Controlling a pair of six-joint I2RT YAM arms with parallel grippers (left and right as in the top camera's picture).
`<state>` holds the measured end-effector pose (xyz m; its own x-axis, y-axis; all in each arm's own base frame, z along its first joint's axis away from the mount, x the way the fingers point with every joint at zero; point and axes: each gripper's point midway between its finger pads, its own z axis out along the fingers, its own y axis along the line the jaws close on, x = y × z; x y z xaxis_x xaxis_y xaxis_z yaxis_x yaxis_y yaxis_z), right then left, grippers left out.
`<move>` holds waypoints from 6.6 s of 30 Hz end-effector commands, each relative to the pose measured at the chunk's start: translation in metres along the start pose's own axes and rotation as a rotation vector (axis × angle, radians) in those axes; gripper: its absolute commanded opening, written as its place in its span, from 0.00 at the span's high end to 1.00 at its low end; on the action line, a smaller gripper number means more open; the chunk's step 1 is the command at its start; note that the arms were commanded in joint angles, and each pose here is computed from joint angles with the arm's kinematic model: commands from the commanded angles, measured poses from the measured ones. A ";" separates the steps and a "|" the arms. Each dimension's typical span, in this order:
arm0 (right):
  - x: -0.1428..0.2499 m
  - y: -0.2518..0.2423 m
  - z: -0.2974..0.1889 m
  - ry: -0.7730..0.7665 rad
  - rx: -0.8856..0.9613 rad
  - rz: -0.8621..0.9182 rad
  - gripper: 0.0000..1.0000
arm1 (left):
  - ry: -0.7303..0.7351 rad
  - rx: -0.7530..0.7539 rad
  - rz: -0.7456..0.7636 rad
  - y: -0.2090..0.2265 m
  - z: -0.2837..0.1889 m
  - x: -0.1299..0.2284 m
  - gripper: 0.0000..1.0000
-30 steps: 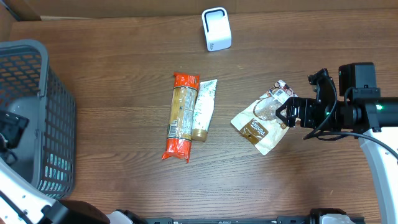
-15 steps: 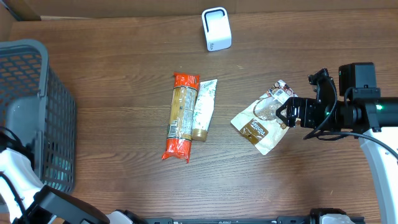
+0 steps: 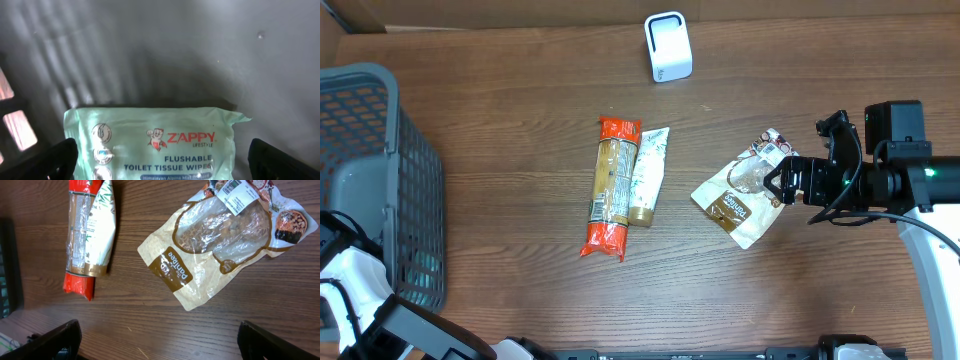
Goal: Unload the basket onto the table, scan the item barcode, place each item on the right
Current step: 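Return the left gripper into the basket toward the green wipes pack, then grasp the green Zappy toilet wipes pack with the left gripper, then carry the wipes pack past the scanner and drop it on the table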
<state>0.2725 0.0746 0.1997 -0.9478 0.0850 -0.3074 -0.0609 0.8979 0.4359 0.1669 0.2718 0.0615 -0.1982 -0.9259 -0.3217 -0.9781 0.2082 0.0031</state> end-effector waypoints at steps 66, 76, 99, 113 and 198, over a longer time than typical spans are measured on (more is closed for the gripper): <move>-0.012 0.004 -0.006 -0.049 0.002 -0.034 0.00 | 0.102 0.158 0.519 -0.040 0.001 -0.019 0.18; -0.014 0.004 -0.006 -0.058 0.001 -0.038 0.00 | 0.118 0.111 0.564 -0.029 0.017 -0.009 0.13; -0.014 0.004 -0.006 -0.058 0.001 -0.038 0.00 | 0.221 0.105 0.558 -0.029 0.046 0.008 0.81; -0.014 0.004 -0.006 -0.057 0.000 -0.037 0.00 | 0.008 0.173 0.522 -0.067 -0.045 -0.094 0.96; -0.011 0.008 -0.006 -0.043 -0.022 -0.020 0.00 | 0.083 0.750 1.408 -0.293 -0.287 0.379 0.01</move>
<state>0.2777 0.0746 0.2017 -0.9402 0.0857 -0.3298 -0.0706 0.8979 0.4346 0.3330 -0.2472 0.1190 -0.9751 0.1272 -0.1814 0.1700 0.9546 -0.2448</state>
